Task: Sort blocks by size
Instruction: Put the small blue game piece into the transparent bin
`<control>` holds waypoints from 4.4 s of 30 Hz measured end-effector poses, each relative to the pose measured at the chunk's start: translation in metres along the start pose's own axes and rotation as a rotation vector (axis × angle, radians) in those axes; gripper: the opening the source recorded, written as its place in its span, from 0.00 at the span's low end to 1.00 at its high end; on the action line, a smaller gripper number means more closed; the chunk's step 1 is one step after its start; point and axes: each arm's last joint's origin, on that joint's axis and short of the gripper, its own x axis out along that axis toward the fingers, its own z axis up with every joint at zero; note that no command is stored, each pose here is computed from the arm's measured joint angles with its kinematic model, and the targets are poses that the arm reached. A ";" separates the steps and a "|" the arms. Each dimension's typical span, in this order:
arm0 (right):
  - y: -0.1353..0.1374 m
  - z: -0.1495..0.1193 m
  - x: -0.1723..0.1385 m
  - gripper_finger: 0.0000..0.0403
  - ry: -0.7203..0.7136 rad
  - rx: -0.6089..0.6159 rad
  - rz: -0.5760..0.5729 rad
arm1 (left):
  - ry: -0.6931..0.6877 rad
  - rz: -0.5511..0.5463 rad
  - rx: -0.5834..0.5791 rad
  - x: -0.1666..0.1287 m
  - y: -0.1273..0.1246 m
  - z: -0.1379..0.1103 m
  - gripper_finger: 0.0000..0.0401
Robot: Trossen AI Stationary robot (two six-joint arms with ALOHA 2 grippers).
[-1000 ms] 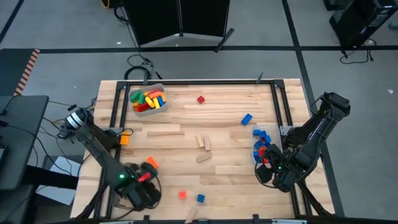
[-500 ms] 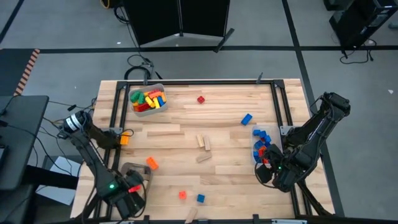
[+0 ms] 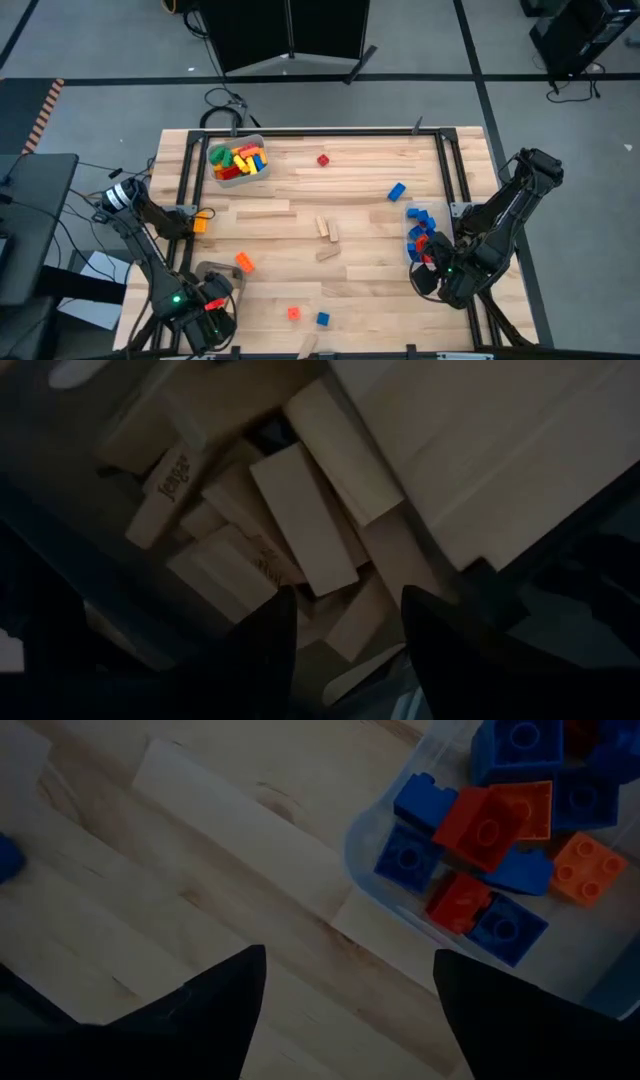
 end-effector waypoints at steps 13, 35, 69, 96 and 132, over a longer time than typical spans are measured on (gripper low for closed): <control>0.029 0.003 -0.003 0.74 -0.237 -0.412 0.284 | -0.059 -0.061 -0.055 -0.022 -0.011 0.017 0.47; 0.143 0.045 0.029 0.71 -0.456 -1.364 0.481 | -0.048 -0.170 -0.120 -0.023 -0.024 0.034 0.47; 0.298 0.029 0.133 0.60 0.020 -1.230 0.270 | -0.066 -0.092 0.169 -0.022 -0.017 0.034 0.47; 0.303 0.020 0.169 0.49 0.020 -1.300 0.354 | -0.099 -0.058 0.182 -0.022 -0.013 0.035 0.47; 0.281 0.034 0.141 0.62 0.112 -1.283 0.051 | -0.100 -0.063 0.182 -0.022 -0.014 0.035 0.47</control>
